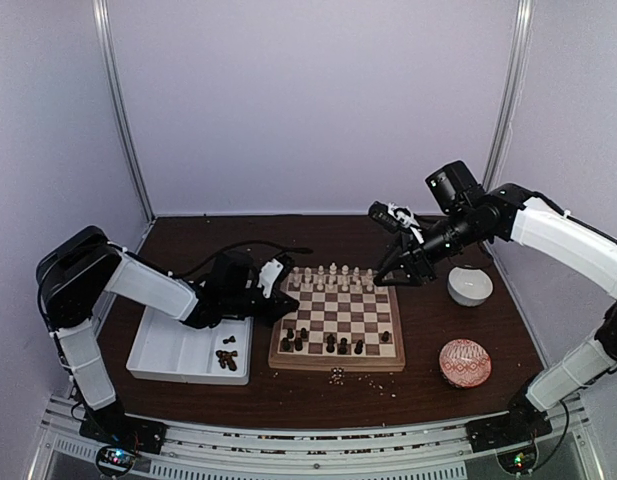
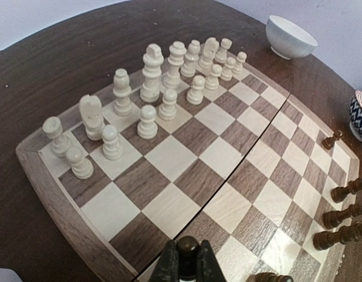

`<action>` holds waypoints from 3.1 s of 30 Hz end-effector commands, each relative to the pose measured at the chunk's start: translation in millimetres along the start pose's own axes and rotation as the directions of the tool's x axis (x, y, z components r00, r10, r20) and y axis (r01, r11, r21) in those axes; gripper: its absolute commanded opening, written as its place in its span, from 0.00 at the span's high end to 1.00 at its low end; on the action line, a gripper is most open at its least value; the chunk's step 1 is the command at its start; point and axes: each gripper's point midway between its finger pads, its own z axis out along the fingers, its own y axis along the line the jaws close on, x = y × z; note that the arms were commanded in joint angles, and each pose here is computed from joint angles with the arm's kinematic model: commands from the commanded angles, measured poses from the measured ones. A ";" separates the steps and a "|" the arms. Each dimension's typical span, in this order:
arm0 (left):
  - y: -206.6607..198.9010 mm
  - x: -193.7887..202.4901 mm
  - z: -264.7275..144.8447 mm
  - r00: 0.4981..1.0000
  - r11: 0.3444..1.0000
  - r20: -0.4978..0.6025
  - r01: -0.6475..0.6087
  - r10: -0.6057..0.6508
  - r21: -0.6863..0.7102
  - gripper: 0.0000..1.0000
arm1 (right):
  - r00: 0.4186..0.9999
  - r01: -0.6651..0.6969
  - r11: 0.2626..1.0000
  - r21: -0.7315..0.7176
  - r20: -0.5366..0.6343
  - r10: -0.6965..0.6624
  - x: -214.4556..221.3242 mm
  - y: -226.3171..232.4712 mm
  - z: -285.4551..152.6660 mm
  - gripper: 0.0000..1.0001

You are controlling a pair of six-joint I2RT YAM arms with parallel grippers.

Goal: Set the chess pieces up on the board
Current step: Place the pawn on the chessboard, then pick up the pawn from the chessboard, then place the pawn at f7.

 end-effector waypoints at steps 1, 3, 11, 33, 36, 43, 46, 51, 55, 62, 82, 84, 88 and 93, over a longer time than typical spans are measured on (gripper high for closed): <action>-3.3 -5.0 8.5 0.996 0.997 0.051 -0.080 0.079 0.021 0.98 | 1.000 -0.010 1.000 0.025 -0.030 0.011 7.7 -8.1 3.3 0.52; 0.8 2.1 12.3 0.996 0.996 0.022 -0.089 0.089 0.007 0.98 | 0.999 -0.015 1.000 0.024 -0.038 0.016 8.9 -9.8 5.3 0.52; 5.2 10.4 13.8 0.994 0.995 -0.051 -0.101 0.101 -0.011 0.85 | 0.999 -0.021 1.000 0.005 -0.049 0.021 11.8 -9.9 9.0 0.52; 3.8 -0.7 0.3 0.974 0.997 -0.218 -0.068 0.060 -0.030 0.80 | 0.999 -0.026 0.998 -0.052 -0.035 0.024 21.1 -2.3 16.8 0.52; 4.9 2.3 2.8 0.969 0.997 -0.240 -0.064 0.055 -0.031 0.80 | 0.999 -0.026 0.998 -0.058 -0.039 0.024 22.7 -1.6 17.7 0.52; 10.0 11.0 6.9 0.958 0.997 -0.284 -0.064 0.047 -0.049 0.81 | 0.999 -0.023 0.998 -0.062 -0.038 0.020 26.6 0.4 17.1 0.52; 9.8 12.0 9.4 0.956 0.997 -0.290 -0.060 0.045 -0.044 0.84 | 0.999 -0.022 0.998 -0.061 -0.036 0.020 27.4 0.8 16.5 0.52; 7.4 9.0 10.8 0.955 0.998 -0.293 -0.055 0.044 -0.030 0.89 | 0.999 -0.021 0.998 -0.058 -0.033 0.019 27.7 0.2 14.8 0.52; 2.3 0.8 6.6 0.959 0.998 -0.281 -0.055 0.048 -0.016 0.93 | 0.999 -0.018 0.998 -0.055 -0.030 0.016 28.1 0.1 13.1 0.53; -43.8 -32.1 -11.1 0.961 0.990 -0.240 -0.120 0.135 0.078 0.96 | 1.000 -0.025 0.999 -0.028 -0.011 0.024 31.8 -9.6 9.7 0.53; -95.1 1.6 13.5 0.873 0.962 -0.417 -0.186 0.255 0.198 0.96 | 0.991 -0.086 0.996 0.033 0.102 0.082 41.3 -36.6 -21.6 0.53; -93.0 6.0 15.9 0.867 0.962 -0.428 -0.190 0.257 0.195 0.96 | 0.991 -0.088 0.996 0.032 0.102 0.084 42.0 -36.4 -21.7 0.53; -91.8 12.2 19.6 0.859 0.963 -0.442 -0.188 0.258 0.195 0.96 | 0.991 -0.086 0.996 0.029 0.106 0.083 41.8 -36.2 -22.8 0.52; -89.6 15.0 21.2 0.851 0.962 -0.454 -0.195 0.263 0.191 0.95 | 0.990 -0.092 0.995 0.022 0.105 0.090 42.6 -36.7 -21.8 0.53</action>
